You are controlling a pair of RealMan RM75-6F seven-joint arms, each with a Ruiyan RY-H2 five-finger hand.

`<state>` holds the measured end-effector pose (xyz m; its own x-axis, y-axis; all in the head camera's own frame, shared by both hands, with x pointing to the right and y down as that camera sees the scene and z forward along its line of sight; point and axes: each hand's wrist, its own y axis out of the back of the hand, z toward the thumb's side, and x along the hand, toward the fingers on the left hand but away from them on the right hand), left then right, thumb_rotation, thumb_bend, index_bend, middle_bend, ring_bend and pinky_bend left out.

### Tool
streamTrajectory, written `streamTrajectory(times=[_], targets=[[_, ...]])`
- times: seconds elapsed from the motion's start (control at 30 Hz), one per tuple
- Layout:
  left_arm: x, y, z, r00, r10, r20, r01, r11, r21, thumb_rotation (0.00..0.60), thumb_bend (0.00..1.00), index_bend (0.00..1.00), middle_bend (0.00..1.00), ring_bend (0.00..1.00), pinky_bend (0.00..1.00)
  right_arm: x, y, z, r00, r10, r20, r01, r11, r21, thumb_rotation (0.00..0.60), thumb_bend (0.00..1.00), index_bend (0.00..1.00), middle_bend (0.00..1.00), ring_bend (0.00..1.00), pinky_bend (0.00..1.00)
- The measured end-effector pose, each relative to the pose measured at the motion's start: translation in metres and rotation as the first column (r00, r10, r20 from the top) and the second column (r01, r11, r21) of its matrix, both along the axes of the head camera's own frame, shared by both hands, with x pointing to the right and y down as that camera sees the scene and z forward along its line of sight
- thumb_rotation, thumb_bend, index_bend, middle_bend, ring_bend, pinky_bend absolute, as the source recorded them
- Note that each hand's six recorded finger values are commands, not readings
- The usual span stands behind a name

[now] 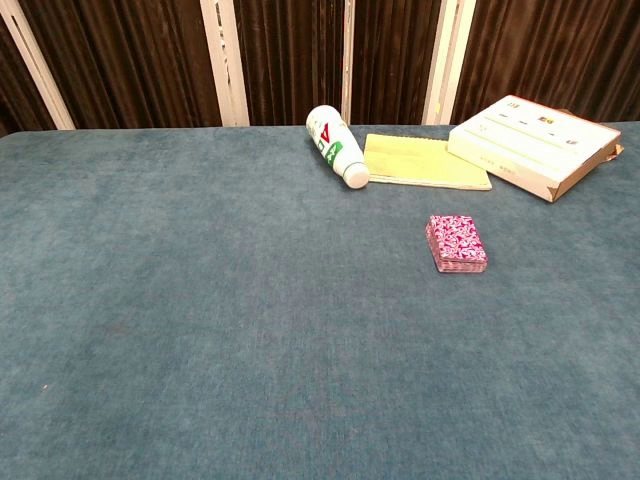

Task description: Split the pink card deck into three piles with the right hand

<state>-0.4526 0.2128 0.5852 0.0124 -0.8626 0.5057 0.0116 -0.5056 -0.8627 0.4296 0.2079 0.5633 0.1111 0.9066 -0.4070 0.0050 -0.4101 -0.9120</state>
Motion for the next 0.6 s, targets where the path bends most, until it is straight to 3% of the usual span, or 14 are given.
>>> streamTrajectory(times=[0.6], targets=[[-0.0002,-0.0008,-0.003,1.0,-0.004,-0.017,0.004,1.0,0.002,0.6,0.06,0.0,0.0,0.0,0.0,-0.0092,-0.001,-0.0039,0.998,0.033,0.057,-0.032,0.999,-0.024,0.6,0.21,0.0,0.0,0.0,0.0]])
